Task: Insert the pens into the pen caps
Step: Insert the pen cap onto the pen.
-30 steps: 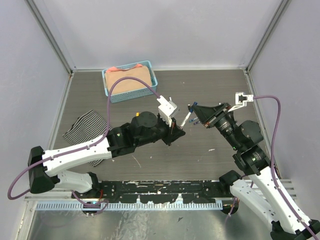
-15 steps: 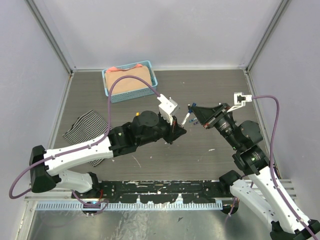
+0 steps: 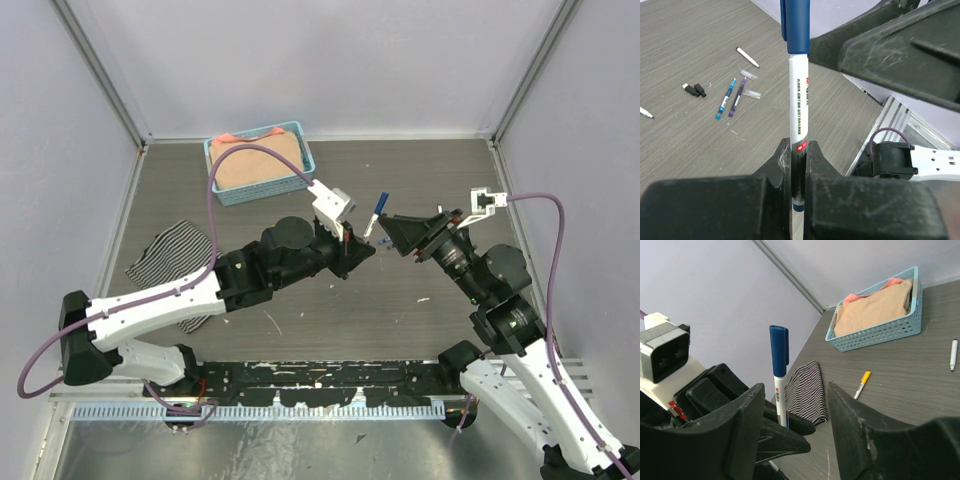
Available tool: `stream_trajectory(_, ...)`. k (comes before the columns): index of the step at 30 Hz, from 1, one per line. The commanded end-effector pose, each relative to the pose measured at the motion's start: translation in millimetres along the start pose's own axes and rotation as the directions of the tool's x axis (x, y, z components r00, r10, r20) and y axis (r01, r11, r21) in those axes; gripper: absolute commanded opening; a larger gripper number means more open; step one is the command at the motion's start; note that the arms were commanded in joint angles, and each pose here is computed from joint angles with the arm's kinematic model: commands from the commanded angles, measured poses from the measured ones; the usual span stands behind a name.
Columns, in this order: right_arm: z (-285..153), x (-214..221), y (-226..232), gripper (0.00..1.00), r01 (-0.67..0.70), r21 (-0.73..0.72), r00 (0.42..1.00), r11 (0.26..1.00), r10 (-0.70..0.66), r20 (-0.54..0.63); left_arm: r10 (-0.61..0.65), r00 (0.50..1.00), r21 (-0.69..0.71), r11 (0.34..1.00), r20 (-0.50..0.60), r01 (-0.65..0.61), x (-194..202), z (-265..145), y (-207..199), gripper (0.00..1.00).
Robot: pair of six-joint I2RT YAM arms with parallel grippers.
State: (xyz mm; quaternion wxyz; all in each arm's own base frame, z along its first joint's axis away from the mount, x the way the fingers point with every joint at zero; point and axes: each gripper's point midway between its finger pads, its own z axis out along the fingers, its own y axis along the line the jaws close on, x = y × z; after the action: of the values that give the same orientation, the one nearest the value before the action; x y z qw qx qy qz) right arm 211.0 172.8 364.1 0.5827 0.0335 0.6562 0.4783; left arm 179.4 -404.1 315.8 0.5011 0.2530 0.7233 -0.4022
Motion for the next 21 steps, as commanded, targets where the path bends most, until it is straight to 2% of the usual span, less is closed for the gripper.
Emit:
stream_trajectory(1, -8, -37, 30, 0.62, 0.041, -0.052, 0.994, 0.998, -0.036, 0.103, 0.002, 0.999, 0.005, 1.000, 0.045, -0.002, -12, -8, -1, 0.00)
stream_trajectory(4, -8, -45, 35, 0.68, 0.043, -0.058, 0.992, 0.997, -0.036, 0.119, 0.007, 1.000, 0.000, 1.000, 0.022, -0.007, -2, -7, 2, 0.00)
stream_trajectory(7, -3, -49, 34, 0.69, 0.029, -0.027, 0.994, 0.999, -0.026, 0.110, 0.005, 0.999, 0.018, 1.000, 0.035, -0.005, -8, -17, 0, 0.00)
stream_trajectory(21, 19, -45, 39, 0.64, 0.004, -0.026, 1.000, 1.000, -0.003, 0.028, 0.022, 1.000, 0.049, 0.999, -0.006, -0.022, 2, -17, -4, 0.00)
